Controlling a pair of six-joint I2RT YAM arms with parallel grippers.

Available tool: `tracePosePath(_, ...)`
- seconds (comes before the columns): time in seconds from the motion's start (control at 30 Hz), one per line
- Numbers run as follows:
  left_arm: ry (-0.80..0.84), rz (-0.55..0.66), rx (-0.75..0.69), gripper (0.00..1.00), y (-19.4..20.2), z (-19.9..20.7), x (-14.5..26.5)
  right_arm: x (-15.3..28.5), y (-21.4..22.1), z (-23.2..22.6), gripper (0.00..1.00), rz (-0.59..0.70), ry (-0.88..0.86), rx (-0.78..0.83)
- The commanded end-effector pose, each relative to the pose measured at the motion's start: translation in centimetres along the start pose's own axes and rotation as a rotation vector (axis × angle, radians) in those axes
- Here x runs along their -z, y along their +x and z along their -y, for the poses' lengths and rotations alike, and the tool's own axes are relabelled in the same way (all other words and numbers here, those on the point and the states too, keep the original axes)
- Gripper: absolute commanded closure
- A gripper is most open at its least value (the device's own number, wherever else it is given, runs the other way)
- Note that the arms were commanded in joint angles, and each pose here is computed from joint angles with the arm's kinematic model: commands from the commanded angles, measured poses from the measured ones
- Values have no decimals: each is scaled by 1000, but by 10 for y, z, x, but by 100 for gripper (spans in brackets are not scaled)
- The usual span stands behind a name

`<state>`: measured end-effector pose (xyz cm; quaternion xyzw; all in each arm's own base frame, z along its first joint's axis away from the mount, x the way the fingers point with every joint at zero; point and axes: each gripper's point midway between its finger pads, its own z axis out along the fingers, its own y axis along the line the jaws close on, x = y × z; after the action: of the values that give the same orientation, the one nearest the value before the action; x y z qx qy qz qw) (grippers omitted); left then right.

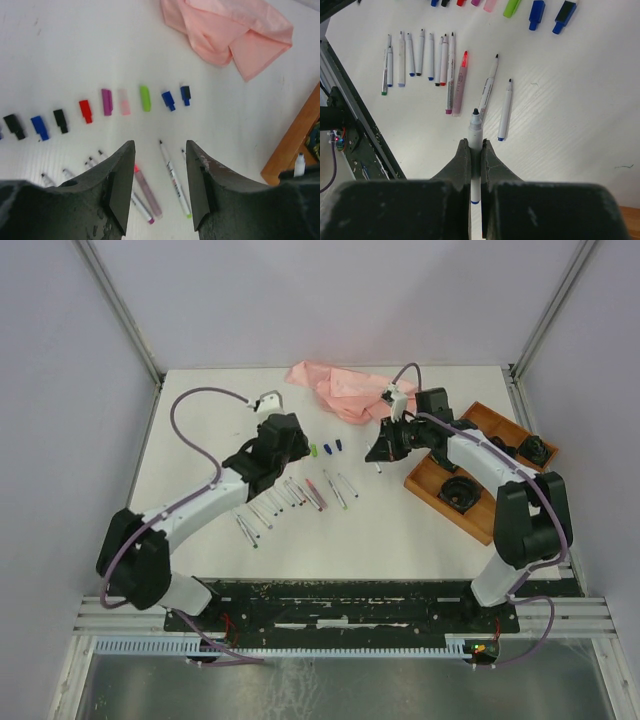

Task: Open the pen caps
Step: Place the pen at the center of the board.

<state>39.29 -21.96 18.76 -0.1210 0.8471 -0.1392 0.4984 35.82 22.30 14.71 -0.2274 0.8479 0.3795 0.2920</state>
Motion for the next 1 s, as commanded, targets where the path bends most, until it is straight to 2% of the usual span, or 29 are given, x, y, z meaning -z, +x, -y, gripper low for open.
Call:
tracePosePath(0.0, 167, 186, -7, 45, -31, 2, 38, -3, -14, 5, 96, 16, 24, 51)
tracePosePath(0.03, 192, 200, -9, 45, -29, -1, 47, -5, -13, 8, 96, 9, 31, 50)
tracePosePath(0.2, 280, 220, -20, 25, -7, -22, 79, -20, 1, 25, 96, -42, 87, 45)
tracePosePath(0.3, 301, 220, -3, 19, 8, -36, 91, -33, 12, 35, 95, -85, 127, 49)
tracePosePath(0.63, 289, 242, 58, 18, 30, -73, 118, -68, 42, 60, 92, -232, 267, 92)
tracePosePath(0.97, 314, 239, 108, 18, 40, -81, 128, -83, 59, 69, 83, -304, 315, 104)
